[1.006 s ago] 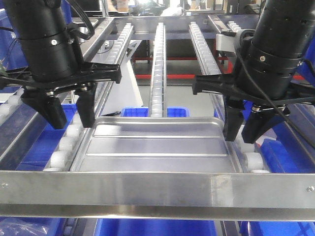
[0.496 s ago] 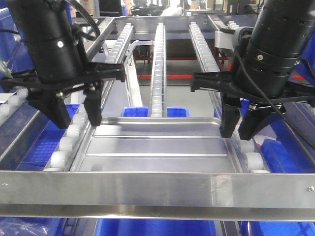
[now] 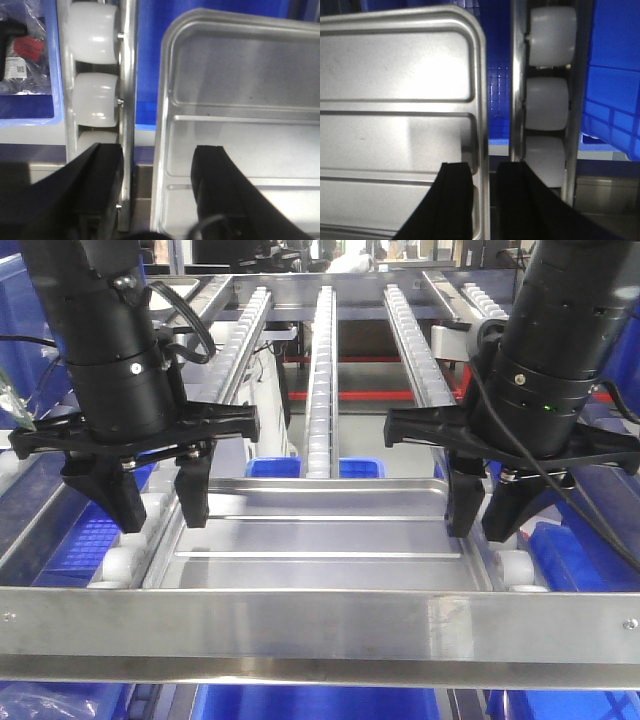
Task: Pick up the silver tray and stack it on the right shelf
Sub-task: 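Close both grippers on the tray's side rims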
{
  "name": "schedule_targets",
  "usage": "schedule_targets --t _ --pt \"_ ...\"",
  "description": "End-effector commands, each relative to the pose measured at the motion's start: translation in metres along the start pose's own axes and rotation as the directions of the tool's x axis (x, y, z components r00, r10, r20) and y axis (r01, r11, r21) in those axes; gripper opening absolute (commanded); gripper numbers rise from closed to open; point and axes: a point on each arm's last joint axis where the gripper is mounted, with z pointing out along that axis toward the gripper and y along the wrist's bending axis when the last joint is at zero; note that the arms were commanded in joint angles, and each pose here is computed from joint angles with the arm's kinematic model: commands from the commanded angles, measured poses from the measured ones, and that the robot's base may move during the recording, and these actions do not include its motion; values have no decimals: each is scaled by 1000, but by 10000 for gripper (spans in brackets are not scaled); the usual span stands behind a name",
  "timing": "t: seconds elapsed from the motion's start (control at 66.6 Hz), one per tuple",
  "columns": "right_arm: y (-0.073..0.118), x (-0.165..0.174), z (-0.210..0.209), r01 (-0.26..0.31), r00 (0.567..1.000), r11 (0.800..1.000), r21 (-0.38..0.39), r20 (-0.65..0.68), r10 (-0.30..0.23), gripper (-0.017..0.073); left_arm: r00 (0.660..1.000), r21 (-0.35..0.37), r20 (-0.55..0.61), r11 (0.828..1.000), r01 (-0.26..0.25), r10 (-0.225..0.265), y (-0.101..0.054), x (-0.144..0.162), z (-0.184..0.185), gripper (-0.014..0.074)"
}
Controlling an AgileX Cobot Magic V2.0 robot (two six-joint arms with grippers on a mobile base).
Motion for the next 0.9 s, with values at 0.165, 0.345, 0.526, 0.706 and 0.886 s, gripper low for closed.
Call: schedule_targets --t 0.165,0.345,0.526,0.706,0.886 --pt "7 -14 -20 12 994 998 -58 107 -6 281 998 30 65 1000 -1 -1 -6 -8 -15 245" --pt "7 -13 -13 12 996 999 -50 93 -7 281 998 31 67 1000 -1 -1 -6 -8 -14 245" --pt "6 -12 -7 11 998 999 -36 70 -8 281 998 31 67 1000 -1 -1 -6 -8 -14 245" --pt "6 -12 -7 11 998 999 -35 69 -8 281 998 31 67 1000 -1 -1 -6 -8 -14 245" --pt "6 -12 -7 11 998 999 -35 69 -8 281 998 31 67 1000 -1 -1 -6 -8 -14 244"
